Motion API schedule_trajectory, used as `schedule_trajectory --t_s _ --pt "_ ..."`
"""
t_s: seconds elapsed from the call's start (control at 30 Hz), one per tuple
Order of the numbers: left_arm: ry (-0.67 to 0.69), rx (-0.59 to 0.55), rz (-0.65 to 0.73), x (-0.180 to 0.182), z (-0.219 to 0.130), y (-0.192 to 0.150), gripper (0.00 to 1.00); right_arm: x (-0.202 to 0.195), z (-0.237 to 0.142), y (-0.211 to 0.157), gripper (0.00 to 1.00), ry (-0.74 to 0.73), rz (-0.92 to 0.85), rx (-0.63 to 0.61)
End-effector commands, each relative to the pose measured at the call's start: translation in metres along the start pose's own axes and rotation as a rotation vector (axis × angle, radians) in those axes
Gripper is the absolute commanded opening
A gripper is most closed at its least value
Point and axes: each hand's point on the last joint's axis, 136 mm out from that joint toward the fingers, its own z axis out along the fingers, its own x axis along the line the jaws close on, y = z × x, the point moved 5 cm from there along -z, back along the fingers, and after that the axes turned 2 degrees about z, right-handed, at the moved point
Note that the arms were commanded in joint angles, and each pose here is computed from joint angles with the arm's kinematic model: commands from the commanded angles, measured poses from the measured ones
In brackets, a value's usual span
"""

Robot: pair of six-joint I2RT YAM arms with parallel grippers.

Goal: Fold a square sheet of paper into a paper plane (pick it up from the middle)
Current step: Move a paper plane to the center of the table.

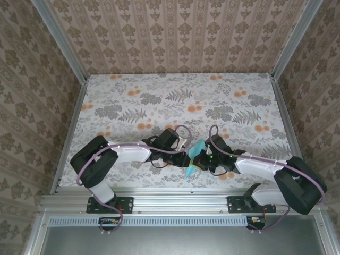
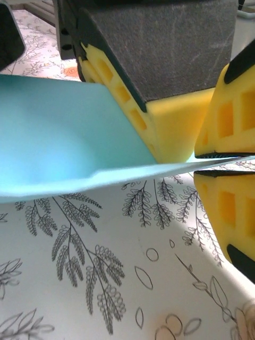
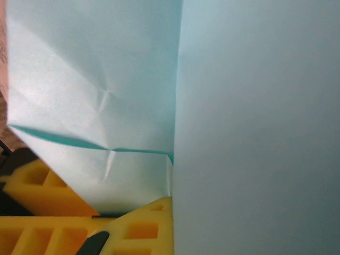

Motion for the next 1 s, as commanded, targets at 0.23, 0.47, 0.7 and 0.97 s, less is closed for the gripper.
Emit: schedule_trajectory --t_s 0.23,0.47,0.7,0.97 --pt "0.06 -0.12 -0.011 0.011 -0.055 0.014 0.4 0.028 -0.004 0.034 0.01 -0.415 -0.375 0.147" --pt "0.19 -0.234 -0.061 0.038 -0.109 0.014 0.55 0.048 0.019 0.067 0.01 -0.576 -0.52 0.22" --pt "0.24 -0.299 -0.095 0.058 -0.139 0.009 0.67 0.054 0.045 0.081 0.06 -0.599 -0.534 0.263" --pt "0.237 -0.29 -0.075 0.062 -0.138 0.013 0.77 0.057 0.055 0.087 0.19 -0.586 -0.514 0.255"
